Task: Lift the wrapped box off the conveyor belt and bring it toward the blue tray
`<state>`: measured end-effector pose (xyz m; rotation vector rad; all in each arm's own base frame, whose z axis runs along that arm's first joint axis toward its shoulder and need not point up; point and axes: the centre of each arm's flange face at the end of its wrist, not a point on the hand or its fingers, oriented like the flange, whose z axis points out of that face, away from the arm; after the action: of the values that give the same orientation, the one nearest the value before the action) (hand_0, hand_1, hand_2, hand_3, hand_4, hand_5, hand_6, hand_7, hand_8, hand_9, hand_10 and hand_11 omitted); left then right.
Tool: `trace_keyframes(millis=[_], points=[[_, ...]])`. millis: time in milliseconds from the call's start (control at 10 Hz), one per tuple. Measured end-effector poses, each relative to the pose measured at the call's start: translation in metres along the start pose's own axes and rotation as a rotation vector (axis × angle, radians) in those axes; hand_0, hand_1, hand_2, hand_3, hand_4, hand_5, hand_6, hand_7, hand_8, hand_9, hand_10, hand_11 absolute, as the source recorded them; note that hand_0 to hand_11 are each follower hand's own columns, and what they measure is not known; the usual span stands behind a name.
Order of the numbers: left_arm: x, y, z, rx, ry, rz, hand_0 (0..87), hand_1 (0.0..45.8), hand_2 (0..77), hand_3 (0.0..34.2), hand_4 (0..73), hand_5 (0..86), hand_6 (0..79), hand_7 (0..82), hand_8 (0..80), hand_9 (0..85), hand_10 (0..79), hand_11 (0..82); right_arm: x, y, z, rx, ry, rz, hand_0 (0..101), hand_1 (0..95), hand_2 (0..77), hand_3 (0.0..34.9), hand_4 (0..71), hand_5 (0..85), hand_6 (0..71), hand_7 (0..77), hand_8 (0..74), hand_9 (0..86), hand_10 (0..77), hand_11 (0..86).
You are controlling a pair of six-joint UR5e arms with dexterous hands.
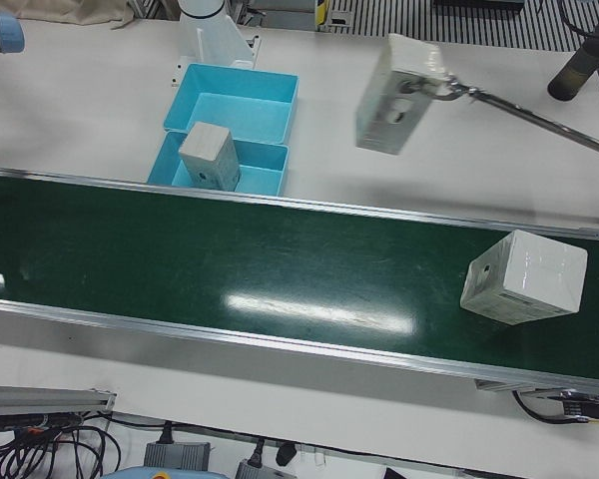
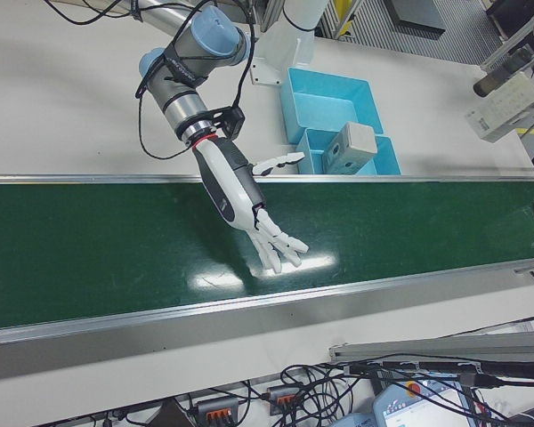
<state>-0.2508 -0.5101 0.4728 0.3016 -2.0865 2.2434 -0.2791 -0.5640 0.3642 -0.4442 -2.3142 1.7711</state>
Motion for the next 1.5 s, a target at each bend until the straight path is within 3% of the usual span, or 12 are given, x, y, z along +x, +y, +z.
trace_keyframes(millis=[600, 1500], points=[[0.000, 0.000, 0.000, 0.000, 0.000, 0.000, 0.0, 0.0, 0.5, 0.0, 0.0, 1.1, 0.5, 0.5, 0.5, 0.0, 0.5, 0.5, -0.011, -0.019, -0.016, 0.026, -0.009, 0.020, 48, 15.8, 9.8, 0.0, 3.3, 14.2, 0.5, 0.5, 0.0, 2.2, 0.0, 1.1], [0.000, 0.000, 0.000, 0.000, 0.000, 0.000, 0.0, 0.0, 1.1, 0.0, 0.0, 1.1, 0.5, 0.5, 0.5, 0.0, 0.5, 0.5, -0.024, -0.019, -0.018, 0.025, -0.027, 0.022, 48, 14.7, 9.8, 0.0, 4.9, 15.3, 0.5, 0.0, 0.5, 3.3, 0.0, 1.1]])
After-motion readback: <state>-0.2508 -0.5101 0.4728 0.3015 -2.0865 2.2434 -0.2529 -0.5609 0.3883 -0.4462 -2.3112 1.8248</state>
